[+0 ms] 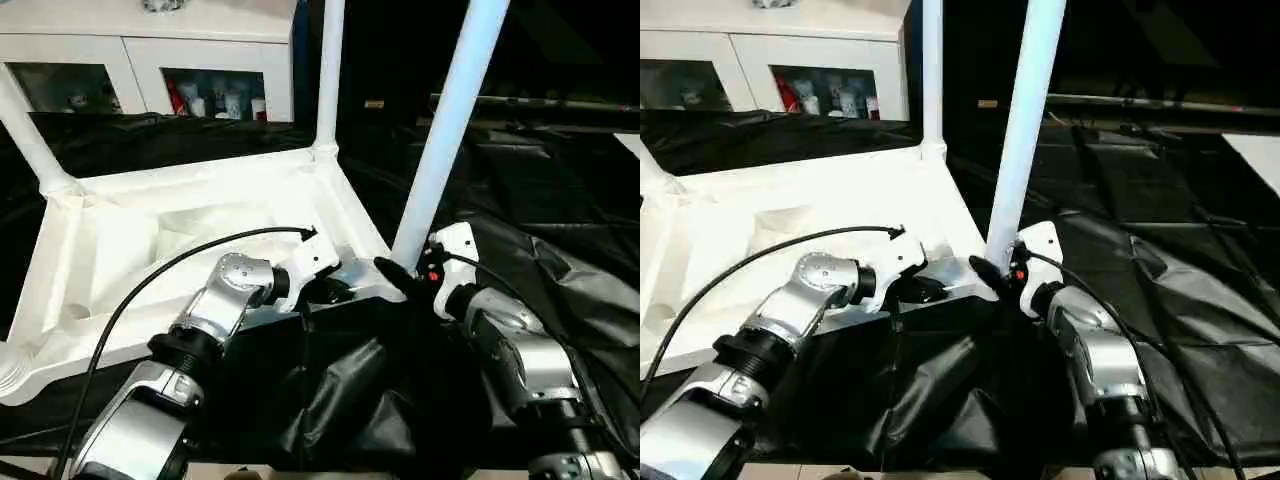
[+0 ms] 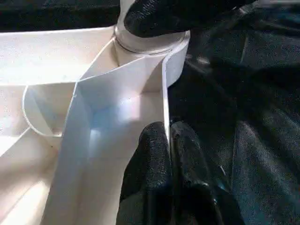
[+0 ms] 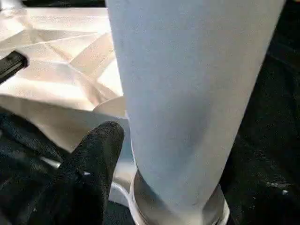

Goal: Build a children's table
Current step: Rotate leg to tighten

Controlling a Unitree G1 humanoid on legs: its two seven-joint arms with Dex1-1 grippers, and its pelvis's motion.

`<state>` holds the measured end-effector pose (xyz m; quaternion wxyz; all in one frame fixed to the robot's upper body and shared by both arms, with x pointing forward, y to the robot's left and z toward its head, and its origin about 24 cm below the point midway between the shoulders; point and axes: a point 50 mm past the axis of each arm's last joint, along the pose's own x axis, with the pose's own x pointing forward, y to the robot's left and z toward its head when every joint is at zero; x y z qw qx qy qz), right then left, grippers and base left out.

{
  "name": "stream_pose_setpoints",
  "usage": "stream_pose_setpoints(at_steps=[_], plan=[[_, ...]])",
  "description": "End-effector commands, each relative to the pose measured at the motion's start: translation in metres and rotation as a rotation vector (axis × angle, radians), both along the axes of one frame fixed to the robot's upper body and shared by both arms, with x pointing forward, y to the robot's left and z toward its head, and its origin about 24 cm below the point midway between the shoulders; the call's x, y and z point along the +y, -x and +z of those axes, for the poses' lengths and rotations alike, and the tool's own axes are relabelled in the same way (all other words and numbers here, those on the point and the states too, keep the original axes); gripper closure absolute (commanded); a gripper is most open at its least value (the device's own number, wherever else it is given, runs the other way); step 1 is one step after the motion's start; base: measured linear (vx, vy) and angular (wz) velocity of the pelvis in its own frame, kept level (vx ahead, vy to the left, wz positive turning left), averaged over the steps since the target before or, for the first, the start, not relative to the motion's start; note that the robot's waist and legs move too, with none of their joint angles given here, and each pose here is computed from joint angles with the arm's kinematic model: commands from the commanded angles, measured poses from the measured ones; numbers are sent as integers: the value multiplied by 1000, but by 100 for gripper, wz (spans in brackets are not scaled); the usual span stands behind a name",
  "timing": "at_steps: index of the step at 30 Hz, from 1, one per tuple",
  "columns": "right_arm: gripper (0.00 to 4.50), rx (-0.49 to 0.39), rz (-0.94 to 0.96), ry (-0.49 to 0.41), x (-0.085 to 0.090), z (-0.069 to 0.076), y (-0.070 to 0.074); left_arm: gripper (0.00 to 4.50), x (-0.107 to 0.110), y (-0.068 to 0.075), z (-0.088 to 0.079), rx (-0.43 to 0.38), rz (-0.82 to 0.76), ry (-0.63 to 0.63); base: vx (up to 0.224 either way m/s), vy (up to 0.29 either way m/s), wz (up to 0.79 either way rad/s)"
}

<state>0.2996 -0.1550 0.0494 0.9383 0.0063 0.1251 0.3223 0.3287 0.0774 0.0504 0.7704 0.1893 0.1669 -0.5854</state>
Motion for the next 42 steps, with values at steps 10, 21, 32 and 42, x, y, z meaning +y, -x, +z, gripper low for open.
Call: stream_pose_setpoints(at_steps=[10, 21, 32, 42], plan=[[136, -22, 231, 41, -39, 25, 37, 349, 7, -1, 22, -31, 76, 215, 0, 0, 0], [136, 57, 408, -34, -34, 34, 69, 256, 94, 73, 28, 114, 138, 179, 0, 0, 0], [136, -49, 208, -119, 29, 17, 27, 173, 147, 128, 32, 205, 382, 113, 0, 0, 0], [136, -67, 124, -265, 78, 17, -8, 84, 192, 157, 31, 193, 628, 34, 0, 0, 0]])
